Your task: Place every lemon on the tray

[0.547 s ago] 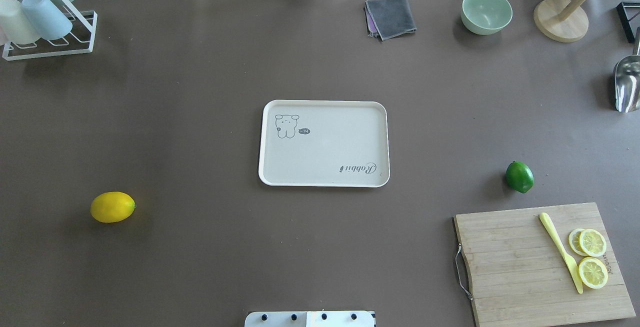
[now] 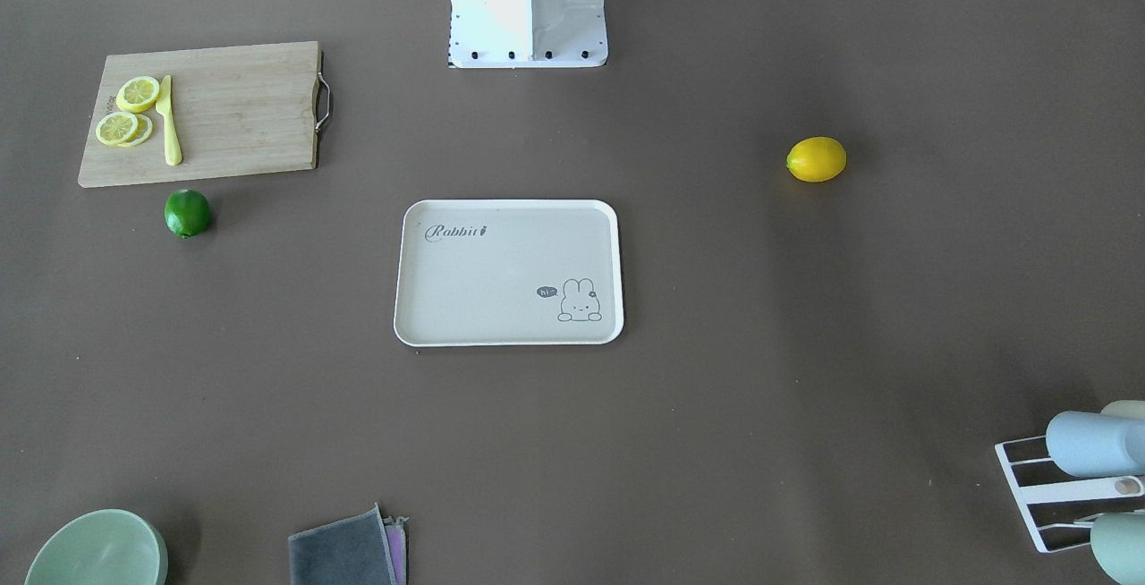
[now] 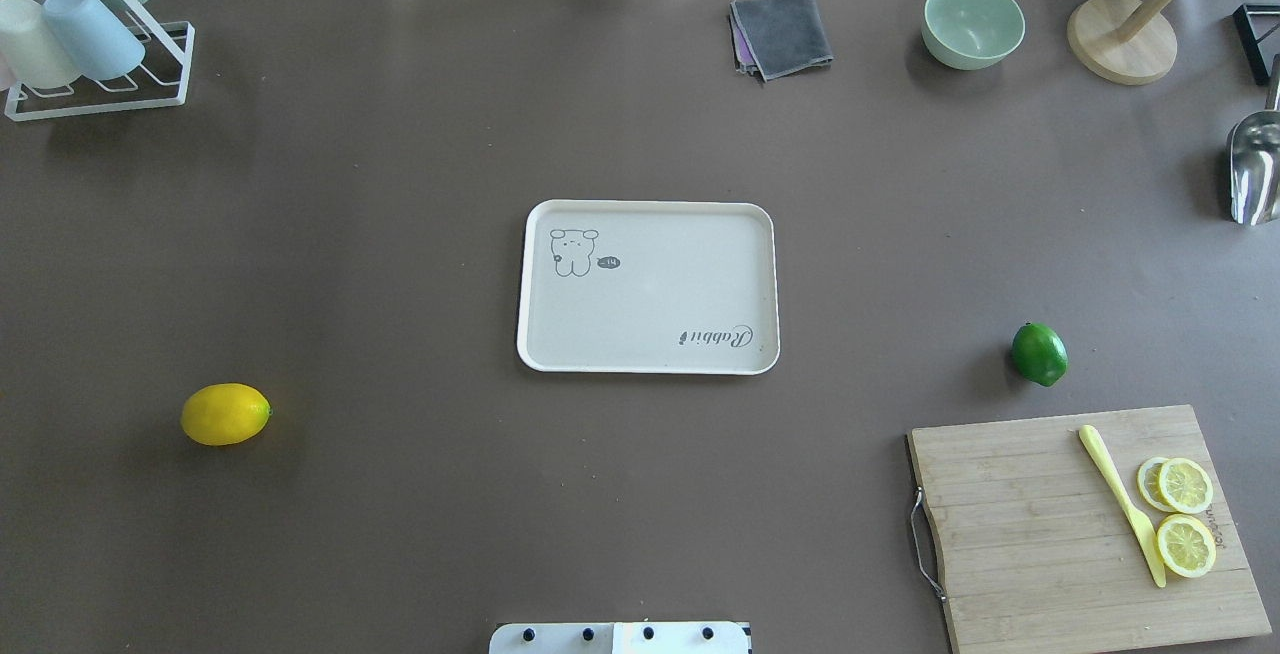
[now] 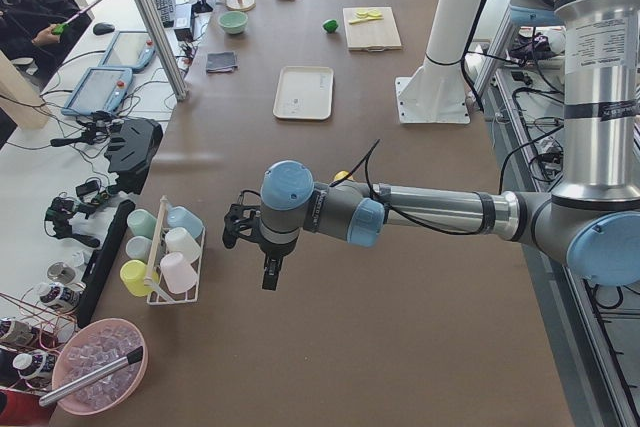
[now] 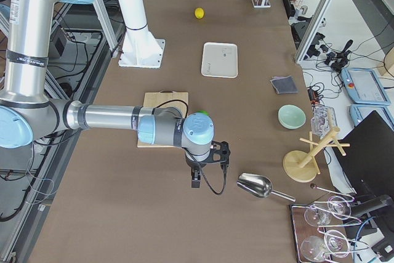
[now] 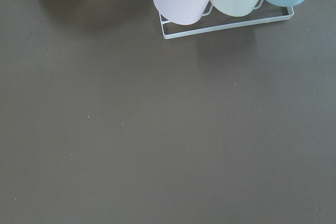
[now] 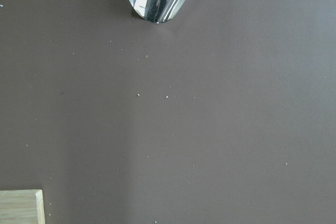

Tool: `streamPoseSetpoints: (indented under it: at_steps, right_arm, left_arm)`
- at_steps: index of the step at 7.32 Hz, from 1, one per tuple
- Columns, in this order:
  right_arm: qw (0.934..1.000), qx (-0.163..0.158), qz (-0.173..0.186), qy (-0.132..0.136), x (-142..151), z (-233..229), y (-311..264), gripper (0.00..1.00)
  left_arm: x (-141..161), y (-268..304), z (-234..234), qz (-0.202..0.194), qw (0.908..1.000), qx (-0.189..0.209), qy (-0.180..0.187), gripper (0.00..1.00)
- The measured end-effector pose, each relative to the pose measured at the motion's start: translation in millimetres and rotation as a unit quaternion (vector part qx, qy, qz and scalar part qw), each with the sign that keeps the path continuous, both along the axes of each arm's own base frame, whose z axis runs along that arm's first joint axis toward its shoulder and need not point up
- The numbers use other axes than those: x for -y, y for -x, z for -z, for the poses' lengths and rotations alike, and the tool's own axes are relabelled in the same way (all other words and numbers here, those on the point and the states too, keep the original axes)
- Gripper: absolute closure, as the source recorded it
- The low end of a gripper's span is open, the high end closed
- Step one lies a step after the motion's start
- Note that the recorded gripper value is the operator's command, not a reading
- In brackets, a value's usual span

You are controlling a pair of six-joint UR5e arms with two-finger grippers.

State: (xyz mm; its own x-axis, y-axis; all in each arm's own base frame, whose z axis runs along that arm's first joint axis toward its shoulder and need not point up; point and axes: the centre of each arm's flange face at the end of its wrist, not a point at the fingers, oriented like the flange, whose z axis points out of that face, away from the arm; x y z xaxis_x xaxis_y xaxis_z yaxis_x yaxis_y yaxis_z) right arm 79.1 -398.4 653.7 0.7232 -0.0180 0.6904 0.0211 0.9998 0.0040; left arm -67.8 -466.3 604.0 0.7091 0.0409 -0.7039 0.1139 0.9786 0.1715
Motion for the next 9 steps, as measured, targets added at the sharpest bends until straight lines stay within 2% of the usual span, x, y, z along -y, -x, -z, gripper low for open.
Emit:
streamPoseSetpoints:
  at_steps: [9]
  right_arm:
    - [1.0, 0.001, 0.0, -0.006, 0.7, 2.0, -0.1, 0.0]
  left_arm:
    - [0.9, -1.2, 0.7, -0.001, 1.0, -0.003, -0.001, 0.02]
